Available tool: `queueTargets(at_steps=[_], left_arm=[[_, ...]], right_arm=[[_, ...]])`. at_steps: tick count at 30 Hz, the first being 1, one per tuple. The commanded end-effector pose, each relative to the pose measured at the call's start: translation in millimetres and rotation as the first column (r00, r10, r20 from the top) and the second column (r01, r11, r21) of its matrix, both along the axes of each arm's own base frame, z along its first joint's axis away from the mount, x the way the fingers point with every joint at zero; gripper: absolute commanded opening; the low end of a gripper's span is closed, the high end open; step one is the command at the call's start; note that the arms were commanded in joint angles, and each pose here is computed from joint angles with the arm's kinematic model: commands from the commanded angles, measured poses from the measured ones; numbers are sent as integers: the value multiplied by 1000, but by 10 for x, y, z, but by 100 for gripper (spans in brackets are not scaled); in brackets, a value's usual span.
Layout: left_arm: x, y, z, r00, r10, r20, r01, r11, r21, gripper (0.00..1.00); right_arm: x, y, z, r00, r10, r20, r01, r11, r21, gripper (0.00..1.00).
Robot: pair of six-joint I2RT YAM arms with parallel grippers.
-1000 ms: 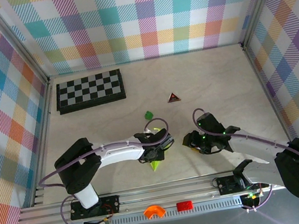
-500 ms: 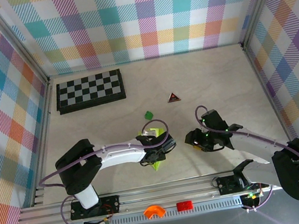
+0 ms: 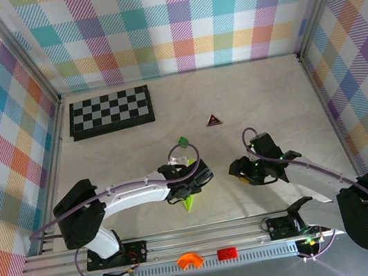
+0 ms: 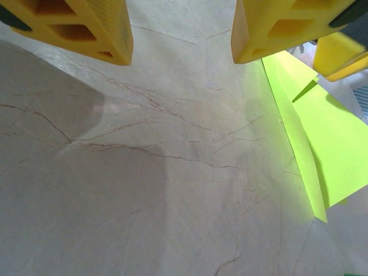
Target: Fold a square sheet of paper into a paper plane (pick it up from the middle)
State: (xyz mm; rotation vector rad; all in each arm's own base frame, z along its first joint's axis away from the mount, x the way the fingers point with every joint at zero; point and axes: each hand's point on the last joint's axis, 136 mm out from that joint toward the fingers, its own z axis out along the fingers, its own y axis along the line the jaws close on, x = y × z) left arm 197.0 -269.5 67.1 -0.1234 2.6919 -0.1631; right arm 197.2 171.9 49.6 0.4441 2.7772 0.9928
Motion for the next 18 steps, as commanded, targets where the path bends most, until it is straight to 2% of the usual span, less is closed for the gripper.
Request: queueTargets(at_steps=[1,4,9,12,14,16,18], left_arm=[[-21,78,204,999,13,47,-12,1000,-12,52],[34,196,415,992,11,126,-8,1000,-22,54],[248,683,745,947,21,321,-42,997,59,73],[482,1136,786,926,55,373,-106,988,117,82],[646,1473,814,908,93,409,-164,976,143,84],[792,1872,907,867,155,474,-267,947,178,94],[916,2202,978,828,221,515,-353,919,174,98]], right_arm=[[82,-50,157,999,5,43,-3,1000,-31,49],[174,-223,255,995,-23,95,34,992,-119,50],[474,-722,506,953,-82,291,182,925,-334,68],[708,-1103,646,928,-102,357,267,852,-451,75],[898,-1357,693,913,-82,399,311,774,-552,77],[1109,-1645,675,892,-59,449,373,656,-656,78],[1309,-1768,630,881,-18,473,386,609,-694,78]])
